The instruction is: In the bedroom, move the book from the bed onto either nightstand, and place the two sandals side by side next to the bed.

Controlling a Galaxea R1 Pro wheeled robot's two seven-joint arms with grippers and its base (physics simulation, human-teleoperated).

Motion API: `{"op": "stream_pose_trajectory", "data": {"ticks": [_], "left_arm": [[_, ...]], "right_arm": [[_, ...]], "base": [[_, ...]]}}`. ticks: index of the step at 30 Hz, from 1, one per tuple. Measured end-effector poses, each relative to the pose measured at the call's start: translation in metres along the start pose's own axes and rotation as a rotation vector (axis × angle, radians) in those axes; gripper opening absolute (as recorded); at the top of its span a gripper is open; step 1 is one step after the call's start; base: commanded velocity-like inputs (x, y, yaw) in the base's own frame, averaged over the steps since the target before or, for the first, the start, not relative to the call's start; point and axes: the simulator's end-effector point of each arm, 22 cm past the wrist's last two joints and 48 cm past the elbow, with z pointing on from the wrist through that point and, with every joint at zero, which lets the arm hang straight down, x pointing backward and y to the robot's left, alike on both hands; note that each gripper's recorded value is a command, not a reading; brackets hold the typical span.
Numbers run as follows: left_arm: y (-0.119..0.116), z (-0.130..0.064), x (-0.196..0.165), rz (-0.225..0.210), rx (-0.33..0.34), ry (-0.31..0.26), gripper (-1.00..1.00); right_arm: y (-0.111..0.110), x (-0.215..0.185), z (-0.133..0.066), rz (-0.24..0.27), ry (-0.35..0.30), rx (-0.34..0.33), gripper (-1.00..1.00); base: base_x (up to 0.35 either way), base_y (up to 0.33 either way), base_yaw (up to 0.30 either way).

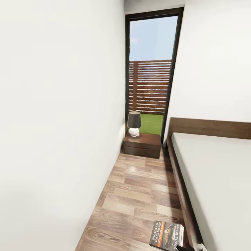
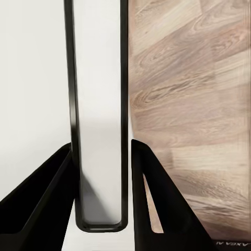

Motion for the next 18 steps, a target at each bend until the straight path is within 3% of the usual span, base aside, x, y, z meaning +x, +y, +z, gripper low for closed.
{"op": "stream_pose_trajectory", "data": {"ticks": [12, 18], "left_arm": [[-0.0009, -0.0004, -0.0028, 0.001, 0.002, -0.007, 1.00], [-0.0011, -0.0009, -0.0037, 0.001, 0.003, -0.009, 1.00]], "right_arm": [[0.0024, -0.0018, -0.0005, -0.004, -0.004, -0.005, -1.00], [0.0035, -0.0023, -0.0009, -0.006, -0.005, -0.006, -1.00]], "base": [[0.002, 0.000, -0.300], [0.220, 0.063, -0.187]]}}
